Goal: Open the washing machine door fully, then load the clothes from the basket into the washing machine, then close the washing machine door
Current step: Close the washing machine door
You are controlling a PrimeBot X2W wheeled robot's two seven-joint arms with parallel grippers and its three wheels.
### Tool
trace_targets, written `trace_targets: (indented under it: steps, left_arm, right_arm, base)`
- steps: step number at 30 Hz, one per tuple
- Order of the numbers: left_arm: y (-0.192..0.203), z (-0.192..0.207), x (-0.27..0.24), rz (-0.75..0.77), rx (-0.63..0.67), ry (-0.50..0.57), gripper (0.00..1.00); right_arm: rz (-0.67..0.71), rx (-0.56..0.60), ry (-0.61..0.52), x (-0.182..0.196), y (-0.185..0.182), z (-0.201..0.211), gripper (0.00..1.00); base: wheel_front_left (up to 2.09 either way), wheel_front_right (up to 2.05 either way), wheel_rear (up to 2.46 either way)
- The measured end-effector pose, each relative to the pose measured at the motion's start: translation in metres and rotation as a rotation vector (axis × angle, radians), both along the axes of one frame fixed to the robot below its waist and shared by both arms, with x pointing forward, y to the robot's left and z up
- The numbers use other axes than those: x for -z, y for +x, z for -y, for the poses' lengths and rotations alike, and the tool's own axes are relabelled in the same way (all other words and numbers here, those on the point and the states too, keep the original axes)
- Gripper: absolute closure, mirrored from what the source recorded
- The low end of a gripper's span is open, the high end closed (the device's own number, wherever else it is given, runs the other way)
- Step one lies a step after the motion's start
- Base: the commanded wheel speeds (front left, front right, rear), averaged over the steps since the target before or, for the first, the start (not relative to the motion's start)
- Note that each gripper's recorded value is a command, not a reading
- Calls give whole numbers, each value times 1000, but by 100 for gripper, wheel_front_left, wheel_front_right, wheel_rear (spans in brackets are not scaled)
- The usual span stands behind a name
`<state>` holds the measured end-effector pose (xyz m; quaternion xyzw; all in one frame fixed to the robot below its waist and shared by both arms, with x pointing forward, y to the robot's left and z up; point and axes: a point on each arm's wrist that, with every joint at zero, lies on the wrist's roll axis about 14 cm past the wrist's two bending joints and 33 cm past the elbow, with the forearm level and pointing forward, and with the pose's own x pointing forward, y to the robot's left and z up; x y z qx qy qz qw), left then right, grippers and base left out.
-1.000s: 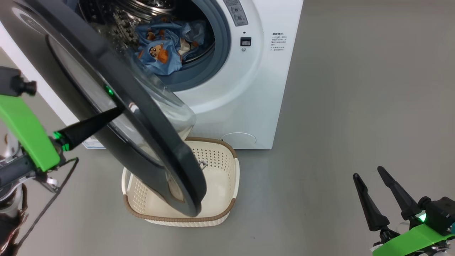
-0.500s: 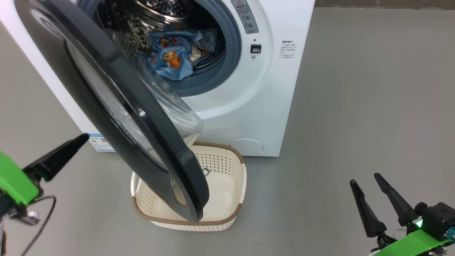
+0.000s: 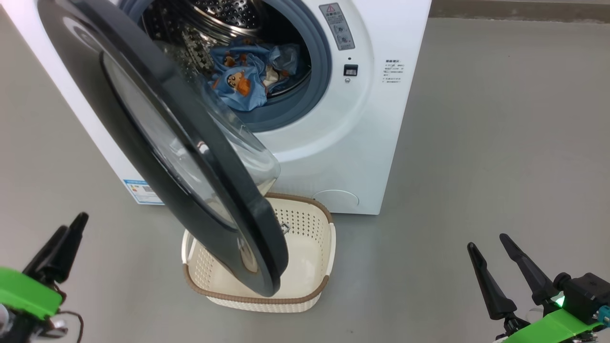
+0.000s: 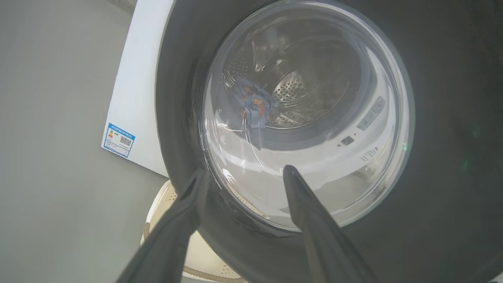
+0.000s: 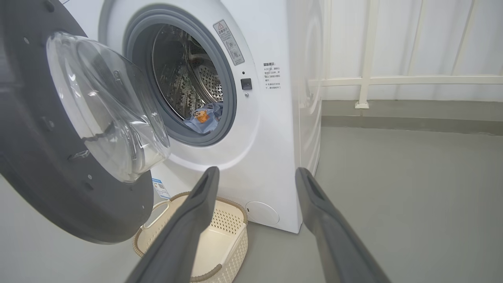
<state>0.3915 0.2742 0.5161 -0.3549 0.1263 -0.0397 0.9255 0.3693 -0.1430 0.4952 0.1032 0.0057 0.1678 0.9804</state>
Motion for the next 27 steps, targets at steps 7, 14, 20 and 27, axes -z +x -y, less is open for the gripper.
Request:
trace_targets:
  steps: [7,14,20,27]
  left_arm:
    - [-14,-10,20,32,-104,38,0]
    - [-26,-20,32,94,-179,157,0]
    - [-34,-20,44,89,-166,252,0]
    - [-30,-17,31,167,-162,419,0]
  right_arm:
    - [-1,-9,1,0,1,-3,0]
    - [-17,-15,0,5,0,-5,0]
    - [-18,-18,2,6,1,-6,0]
    - [-18,-19,6,6,1,-7,0]
  base:
    - [0,0,0]
    - [0,0,0]
    - [0,0,0]
    - [0,0,0]
